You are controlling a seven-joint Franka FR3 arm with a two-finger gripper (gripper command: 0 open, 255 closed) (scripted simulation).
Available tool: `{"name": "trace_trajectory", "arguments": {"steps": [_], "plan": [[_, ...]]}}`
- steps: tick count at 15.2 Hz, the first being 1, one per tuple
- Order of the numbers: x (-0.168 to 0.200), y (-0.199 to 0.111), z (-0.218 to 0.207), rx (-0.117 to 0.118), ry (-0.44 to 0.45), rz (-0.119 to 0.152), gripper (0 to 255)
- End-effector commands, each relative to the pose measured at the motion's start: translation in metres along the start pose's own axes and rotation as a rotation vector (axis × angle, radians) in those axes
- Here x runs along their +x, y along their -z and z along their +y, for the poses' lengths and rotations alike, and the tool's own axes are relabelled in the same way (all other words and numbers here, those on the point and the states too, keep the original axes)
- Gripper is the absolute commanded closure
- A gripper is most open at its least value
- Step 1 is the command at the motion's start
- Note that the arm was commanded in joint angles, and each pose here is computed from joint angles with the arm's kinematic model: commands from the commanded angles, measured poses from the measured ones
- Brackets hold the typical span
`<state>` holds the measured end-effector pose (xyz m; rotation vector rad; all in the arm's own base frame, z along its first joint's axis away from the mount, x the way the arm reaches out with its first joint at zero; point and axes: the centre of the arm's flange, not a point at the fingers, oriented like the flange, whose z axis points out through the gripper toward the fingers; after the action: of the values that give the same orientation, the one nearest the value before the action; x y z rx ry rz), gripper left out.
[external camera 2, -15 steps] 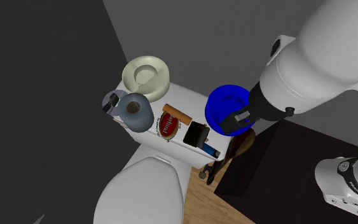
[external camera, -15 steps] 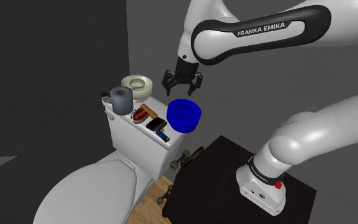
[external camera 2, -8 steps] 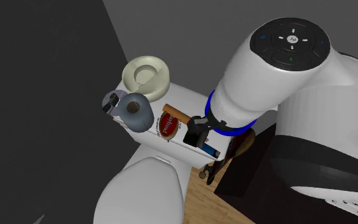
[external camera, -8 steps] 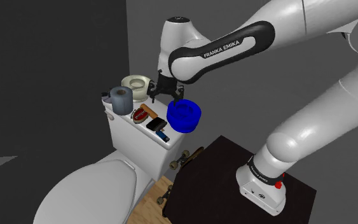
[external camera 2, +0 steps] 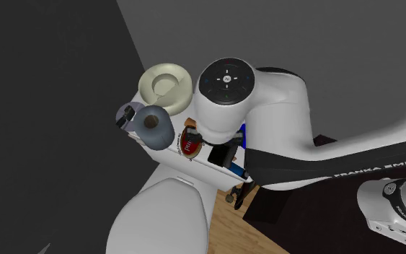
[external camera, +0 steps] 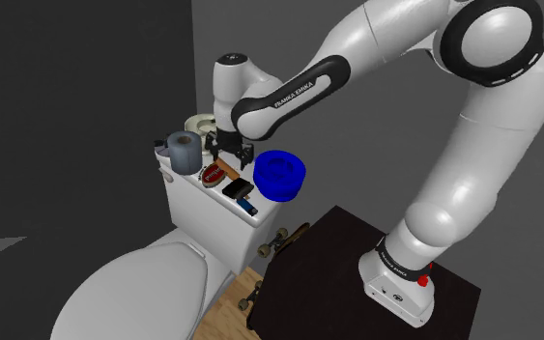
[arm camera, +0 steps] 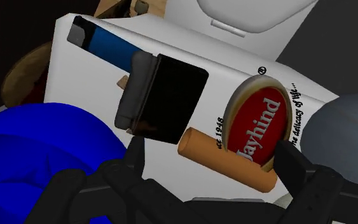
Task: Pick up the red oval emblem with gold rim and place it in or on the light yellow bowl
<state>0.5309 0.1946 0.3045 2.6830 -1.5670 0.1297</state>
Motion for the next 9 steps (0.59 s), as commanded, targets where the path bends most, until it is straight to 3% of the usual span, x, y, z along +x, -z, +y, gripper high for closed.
{"name": "trace_trajectory", "arguments": {"steps": [1, 4, 9], "plan": [[0.003, -0.024, -0.015, -0.011, -0.078, 0.01, 0], [0.015, -0.053, -0.037, -0.026, -0.181, 0.02, 0], [0.015, -0.08, -0.037, -0.026, -0.181, 0.02, 0]]}}
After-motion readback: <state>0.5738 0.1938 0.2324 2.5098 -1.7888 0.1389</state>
